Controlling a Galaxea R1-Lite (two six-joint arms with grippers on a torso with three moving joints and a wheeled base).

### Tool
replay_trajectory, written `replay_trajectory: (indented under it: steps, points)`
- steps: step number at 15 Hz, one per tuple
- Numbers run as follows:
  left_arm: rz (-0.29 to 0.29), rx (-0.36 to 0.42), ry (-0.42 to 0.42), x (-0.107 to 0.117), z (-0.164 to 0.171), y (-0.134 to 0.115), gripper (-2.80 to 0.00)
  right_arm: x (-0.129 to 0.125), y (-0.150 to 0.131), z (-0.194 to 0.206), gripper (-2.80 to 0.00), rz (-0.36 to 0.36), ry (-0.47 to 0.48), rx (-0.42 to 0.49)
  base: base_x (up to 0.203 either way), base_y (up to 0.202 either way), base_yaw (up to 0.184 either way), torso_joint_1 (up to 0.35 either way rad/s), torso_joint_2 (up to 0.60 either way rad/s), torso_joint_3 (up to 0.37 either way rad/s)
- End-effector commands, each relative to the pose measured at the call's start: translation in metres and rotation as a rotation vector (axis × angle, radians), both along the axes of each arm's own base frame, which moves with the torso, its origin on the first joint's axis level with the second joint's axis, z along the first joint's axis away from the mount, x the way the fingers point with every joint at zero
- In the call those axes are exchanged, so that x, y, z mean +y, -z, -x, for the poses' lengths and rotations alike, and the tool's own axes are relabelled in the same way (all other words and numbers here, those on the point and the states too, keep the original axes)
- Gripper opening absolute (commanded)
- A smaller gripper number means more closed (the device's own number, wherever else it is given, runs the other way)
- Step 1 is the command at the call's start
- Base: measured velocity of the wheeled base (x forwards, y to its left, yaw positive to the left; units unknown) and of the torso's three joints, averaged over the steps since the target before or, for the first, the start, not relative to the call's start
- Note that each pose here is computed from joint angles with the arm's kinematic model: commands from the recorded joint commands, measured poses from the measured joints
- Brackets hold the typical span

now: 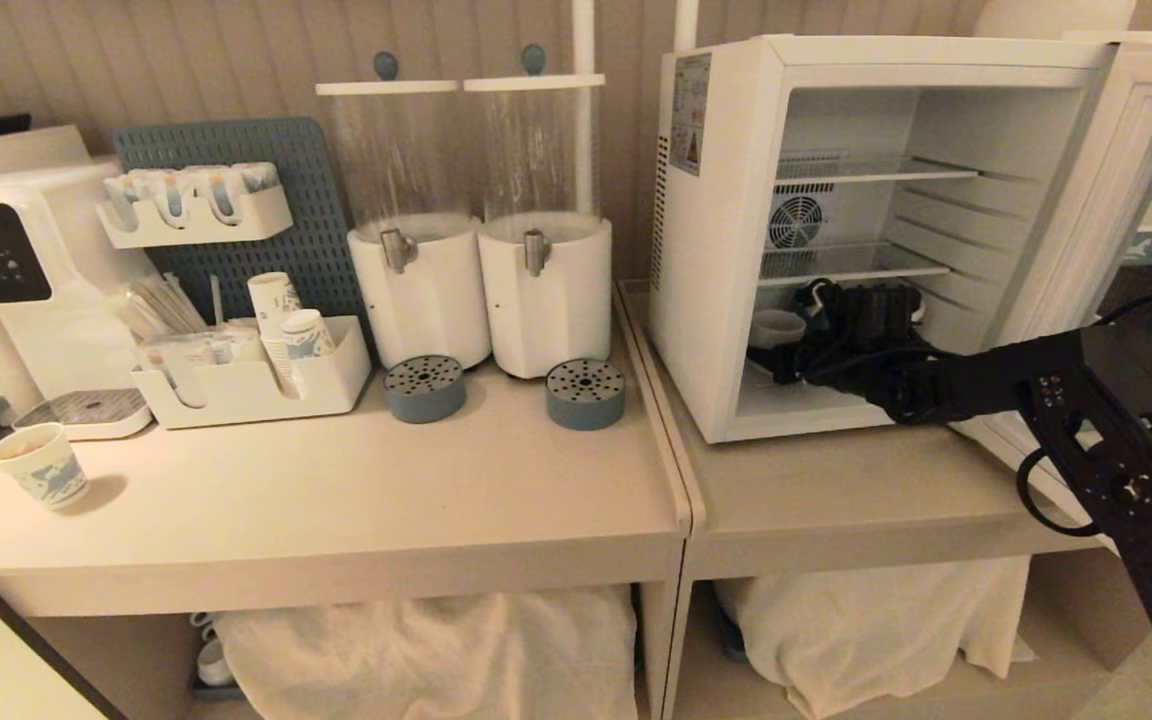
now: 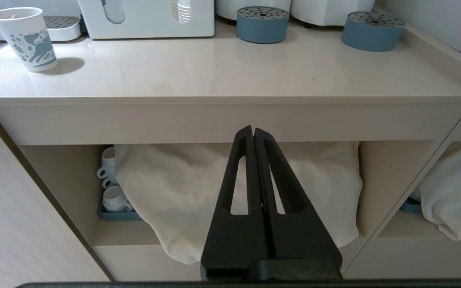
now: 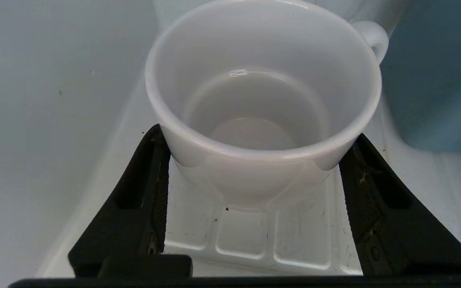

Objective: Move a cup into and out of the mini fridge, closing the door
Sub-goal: Put the ceramic cup in the freezer

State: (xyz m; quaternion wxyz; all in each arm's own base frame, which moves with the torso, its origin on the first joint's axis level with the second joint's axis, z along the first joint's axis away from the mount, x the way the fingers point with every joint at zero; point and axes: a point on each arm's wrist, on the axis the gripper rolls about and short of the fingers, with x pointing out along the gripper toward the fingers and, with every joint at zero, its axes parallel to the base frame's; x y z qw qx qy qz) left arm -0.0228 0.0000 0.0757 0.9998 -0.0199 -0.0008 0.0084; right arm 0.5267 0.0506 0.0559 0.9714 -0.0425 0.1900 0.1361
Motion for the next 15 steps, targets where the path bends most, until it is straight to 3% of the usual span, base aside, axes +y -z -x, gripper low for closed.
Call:
replay_trajectory:
  steps: [1, 15]
  points:
    - [0.000, 0.000, 0.000, 0.0000, -0.0001, -0.0002, -2.80, 0.0012, 0.0136, -0.0026, -2.80, 0.010, 0.000, 0.020, 0.000, 0.000, 0.000, 0.000, 0.00, 0.000]
    - [0.000, 0.001, 0.000, 0.0000, -0.0001, 0.0000, -2.80, -0.0002, 0.0202, -0.0107, -2.80, 0.039, 0.013, 0.039, 0.000, 0.000, 0.000, 0.000, 0.00, 0.000]
